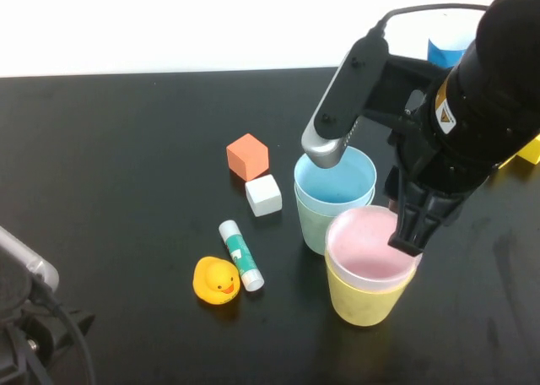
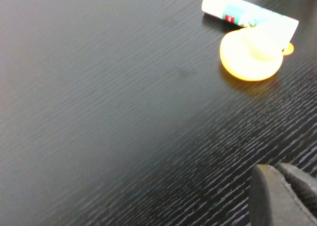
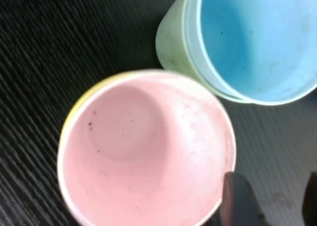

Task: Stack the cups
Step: Pick up the yellow cup

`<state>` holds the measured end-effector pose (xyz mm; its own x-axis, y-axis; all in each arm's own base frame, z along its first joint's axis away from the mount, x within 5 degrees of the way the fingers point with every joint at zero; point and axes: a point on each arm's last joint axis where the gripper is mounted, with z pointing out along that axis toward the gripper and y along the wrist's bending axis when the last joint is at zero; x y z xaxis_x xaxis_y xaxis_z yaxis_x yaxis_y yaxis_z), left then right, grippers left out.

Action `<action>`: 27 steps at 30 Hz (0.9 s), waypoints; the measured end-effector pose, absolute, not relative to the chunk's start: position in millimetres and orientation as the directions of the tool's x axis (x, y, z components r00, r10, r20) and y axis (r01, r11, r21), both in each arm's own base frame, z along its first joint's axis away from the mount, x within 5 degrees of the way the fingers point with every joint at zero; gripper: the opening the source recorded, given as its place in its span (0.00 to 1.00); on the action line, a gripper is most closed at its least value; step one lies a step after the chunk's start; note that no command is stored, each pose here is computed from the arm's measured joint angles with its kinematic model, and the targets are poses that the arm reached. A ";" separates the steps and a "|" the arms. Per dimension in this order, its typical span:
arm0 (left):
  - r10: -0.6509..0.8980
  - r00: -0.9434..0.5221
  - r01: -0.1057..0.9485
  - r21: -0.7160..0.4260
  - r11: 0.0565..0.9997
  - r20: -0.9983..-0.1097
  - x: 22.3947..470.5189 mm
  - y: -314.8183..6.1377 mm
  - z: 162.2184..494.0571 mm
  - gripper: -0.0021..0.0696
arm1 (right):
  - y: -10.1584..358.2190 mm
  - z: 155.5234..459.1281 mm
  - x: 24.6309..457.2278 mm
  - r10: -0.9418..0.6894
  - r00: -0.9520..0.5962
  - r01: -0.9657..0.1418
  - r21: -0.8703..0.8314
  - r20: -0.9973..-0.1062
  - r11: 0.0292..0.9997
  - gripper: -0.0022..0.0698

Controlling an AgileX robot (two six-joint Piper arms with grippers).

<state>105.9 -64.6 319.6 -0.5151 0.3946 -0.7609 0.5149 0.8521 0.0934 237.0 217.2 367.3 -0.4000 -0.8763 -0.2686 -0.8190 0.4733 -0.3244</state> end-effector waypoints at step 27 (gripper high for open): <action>0.385 -0.505 0.514 0.089 0.853 -0.772 106.6 -65.4 320.8 0.03 | 225.3 338.7 254.0 -0.836 -0.477 -0.855 -0.075 -0.272 0.513 0.42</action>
